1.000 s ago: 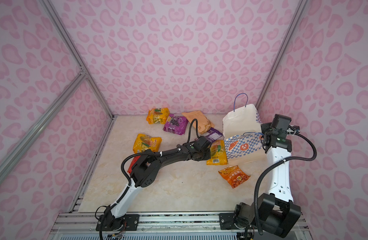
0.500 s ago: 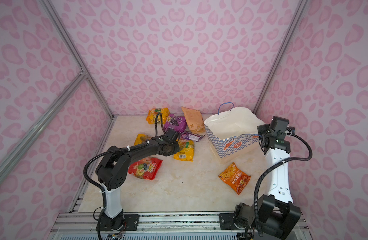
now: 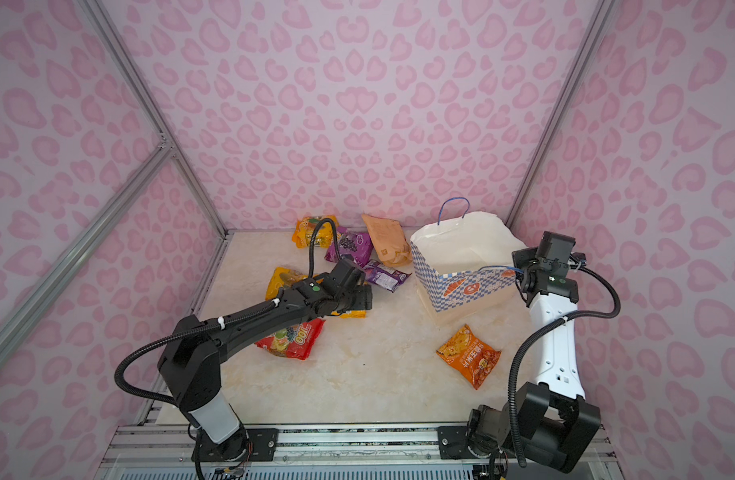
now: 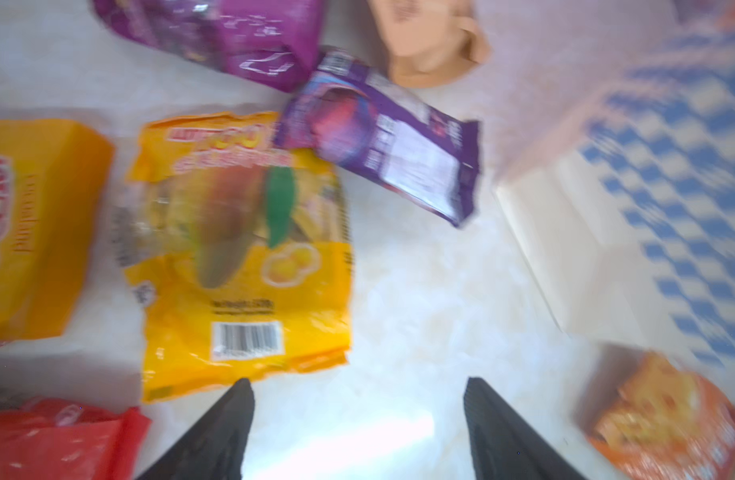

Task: Place the snacks into the paper bag
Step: 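Move the left gripper to the orange chip bag and grasp it, then lift the orange chip bag with the left gripper over the paper bag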

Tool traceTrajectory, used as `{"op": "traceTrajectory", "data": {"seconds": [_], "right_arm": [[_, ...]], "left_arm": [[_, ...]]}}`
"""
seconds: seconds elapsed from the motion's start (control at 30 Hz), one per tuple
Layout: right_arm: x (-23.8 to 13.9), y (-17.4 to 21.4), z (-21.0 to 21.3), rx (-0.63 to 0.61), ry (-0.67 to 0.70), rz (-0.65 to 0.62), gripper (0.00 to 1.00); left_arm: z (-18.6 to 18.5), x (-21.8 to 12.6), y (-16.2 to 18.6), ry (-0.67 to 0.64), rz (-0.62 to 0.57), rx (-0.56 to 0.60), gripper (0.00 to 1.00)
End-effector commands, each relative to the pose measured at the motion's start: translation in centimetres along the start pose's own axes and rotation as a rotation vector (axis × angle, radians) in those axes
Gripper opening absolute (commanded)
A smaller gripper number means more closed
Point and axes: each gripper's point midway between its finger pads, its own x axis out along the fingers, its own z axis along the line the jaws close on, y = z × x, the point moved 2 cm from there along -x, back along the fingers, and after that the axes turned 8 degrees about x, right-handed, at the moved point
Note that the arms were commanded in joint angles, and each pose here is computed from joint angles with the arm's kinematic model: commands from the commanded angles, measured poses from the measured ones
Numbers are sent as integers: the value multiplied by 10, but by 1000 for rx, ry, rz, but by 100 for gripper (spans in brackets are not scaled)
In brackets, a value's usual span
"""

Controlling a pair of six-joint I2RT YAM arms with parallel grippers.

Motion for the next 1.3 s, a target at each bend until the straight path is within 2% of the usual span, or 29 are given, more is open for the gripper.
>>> {"op": "traceTrajectory", "data": {"seconds": [0.0, 0.1, 0.17, 0.3, 0.4, 0.53, 0.7, 0.87, 0.93, 1.17, 1.27], "right_arm": [[2, -1, 5, -8, -19, -5, 0], [7, 2, 2, -1, -13, 17, 0], [9, 5, 0, 2, -11, 31, 0], [8, 7, -3, -5, -9, 36, 0], [4, 7, -2, -15, -11, 35, 0], [1, 6, -3, -19, -10, 32, 0], [1, 8, -4, -17, -13, 44, 0], [3, 11, -3, -14, -17, 59, 0], [3, 12, -4, -13, -18, 64, 0], [1, 11, -7, -11, -10, 57, 0], [-1, 10, -5, -10, -14, 56, 0]], "left_arm": [[-59, 6, 28, 182, 63, 189, 81], [-120, 16, 60, 337, 129, 370, 82], [-150, 25, 77, 432, 169, 430, 82], [-194, 41, 95, 598, 204, 473, 83], [-213, 55, 99, 671, 228, 439, 82], [-224, 77, 104, 683, 262, 393, 78], [-218, 100, 111, 613, 269, 369, 74], [-206, 115, 110, 549, 252, 353, 75], [-206, 117, 109, 571, 259, 341, 76], [-222, 108, 122, 717, 324, 332, 64], [-223, 102, 128, 741, 347, 336, 58]]}}
